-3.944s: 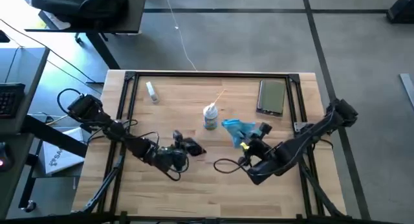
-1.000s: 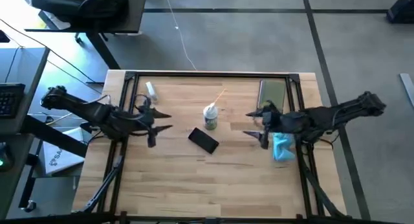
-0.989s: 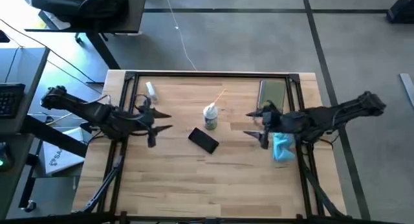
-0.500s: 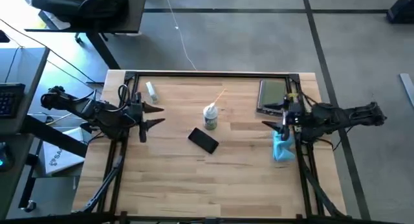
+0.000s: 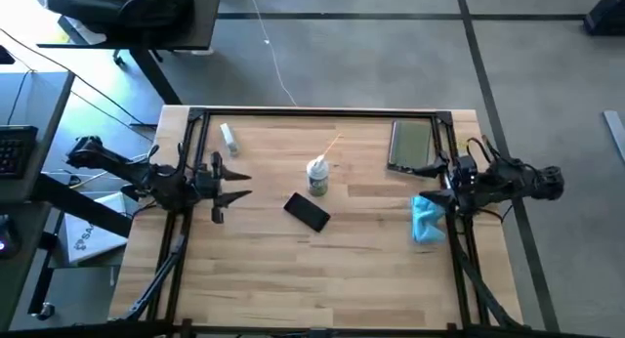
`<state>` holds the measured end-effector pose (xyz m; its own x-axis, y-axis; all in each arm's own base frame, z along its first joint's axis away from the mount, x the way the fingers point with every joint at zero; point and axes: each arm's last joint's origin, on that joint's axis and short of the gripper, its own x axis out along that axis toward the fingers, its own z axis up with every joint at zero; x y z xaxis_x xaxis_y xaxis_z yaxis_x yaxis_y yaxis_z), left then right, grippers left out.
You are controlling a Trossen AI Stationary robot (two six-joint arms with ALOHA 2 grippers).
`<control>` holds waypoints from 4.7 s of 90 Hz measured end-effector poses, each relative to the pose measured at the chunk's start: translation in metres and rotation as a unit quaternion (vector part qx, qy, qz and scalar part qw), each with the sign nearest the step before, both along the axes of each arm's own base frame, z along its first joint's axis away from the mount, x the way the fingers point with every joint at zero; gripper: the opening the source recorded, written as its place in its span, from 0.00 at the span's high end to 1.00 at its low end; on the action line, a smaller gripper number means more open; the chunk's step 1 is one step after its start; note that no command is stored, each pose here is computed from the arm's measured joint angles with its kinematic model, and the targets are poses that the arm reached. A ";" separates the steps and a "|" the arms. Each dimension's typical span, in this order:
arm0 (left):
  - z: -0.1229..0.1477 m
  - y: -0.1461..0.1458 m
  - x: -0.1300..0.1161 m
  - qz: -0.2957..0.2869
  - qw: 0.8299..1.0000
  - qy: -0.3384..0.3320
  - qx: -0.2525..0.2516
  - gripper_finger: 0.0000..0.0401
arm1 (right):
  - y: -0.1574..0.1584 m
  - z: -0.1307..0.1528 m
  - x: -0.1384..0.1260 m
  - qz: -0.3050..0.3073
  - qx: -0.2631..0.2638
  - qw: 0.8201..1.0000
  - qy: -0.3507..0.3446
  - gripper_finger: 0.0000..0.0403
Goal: Apply microfiber cloth
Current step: Return to Home Position
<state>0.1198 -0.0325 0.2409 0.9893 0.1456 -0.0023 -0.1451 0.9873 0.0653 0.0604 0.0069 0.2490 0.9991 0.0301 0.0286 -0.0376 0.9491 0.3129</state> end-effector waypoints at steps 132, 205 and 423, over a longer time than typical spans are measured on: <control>-0.026 0.012 -0.017 0.093 0.982 -0.138 -0.088 0.62 | -0.003 -0.065 0.024 -0.147 0.107 0.980 0.084 0.25; -0.057 0.024 -0.007 -0.059 0.983 -0.085 -0.150 1.00 | 0.006 -0.075 0.031 0.001 -0.002 0.999 0.047 1.00; -0.068 0.033 -0.023 -0.100 0.994 -0.030 0.026 1.00 | 0.007 -0.080 0.036 0.017 -0.092 0.996 -0.005 1.00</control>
